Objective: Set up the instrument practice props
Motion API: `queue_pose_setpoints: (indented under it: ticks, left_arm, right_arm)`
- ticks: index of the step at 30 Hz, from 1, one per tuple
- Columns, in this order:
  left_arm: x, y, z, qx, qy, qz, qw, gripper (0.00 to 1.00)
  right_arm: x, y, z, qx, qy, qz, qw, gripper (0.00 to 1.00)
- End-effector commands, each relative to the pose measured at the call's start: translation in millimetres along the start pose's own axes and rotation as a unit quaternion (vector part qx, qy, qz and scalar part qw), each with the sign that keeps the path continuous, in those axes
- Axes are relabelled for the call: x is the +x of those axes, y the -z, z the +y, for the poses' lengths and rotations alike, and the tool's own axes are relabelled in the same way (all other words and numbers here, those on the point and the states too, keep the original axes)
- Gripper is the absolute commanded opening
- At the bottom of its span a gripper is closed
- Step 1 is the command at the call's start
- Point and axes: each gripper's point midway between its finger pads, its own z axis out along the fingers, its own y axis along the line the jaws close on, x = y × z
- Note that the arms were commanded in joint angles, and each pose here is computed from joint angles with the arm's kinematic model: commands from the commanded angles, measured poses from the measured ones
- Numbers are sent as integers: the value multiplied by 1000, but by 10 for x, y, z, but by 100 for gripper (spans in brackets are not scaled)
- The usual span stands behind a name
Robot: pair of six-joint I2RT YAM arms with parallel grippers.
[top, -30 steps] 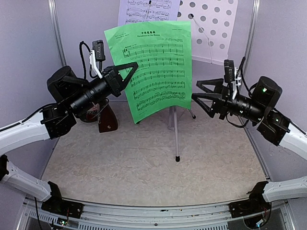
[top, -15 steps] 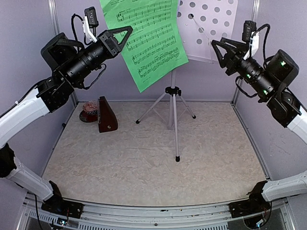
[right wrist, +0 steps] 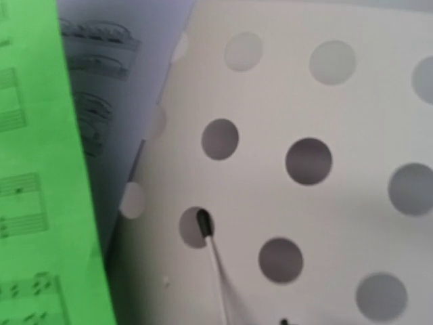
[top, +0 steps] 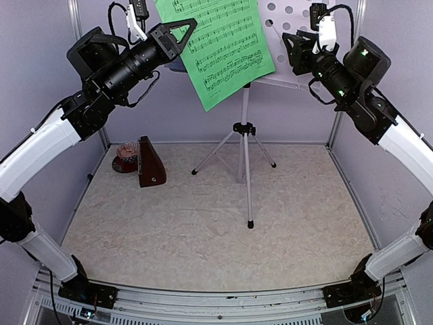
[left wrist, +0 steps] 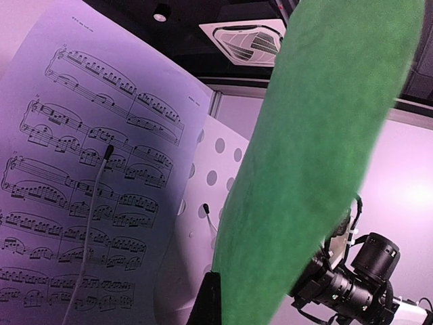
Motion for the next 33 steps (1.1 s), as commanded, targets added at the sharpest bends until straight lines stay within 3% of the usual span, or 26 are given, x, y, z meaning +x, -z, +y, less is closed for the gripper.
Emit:
queue_pose_setpoints:
  ticks: [1, 10, 19, 26, 33]
  left_arm:
    - [-88, -22, -19, 6, -19, -9, 1000, 0]
    - [-130, -64, 93, -4, -29, -18, 999, 0]
    - [-152, -132, 210, -10, -32, -23, 999, 0]
    - [-150, -136, 206, -8, -34, -24, 999, 0]
    - [-162, -135, 199, -6, -34, -26, 999, 0]
  right_arm:
    - [43, -129, -106, 31, 38, 24, 999, 38]
    - [140, -239, -46, 27, 50, 35, 998, 33]
    - [157, -254, -38, 26, 55, 37, 997, 13]
    - [204, -282, -93, 46, 71, 47, 995, 19]
    - [339, -351, -70, 50, 83, 66, 993, 16]
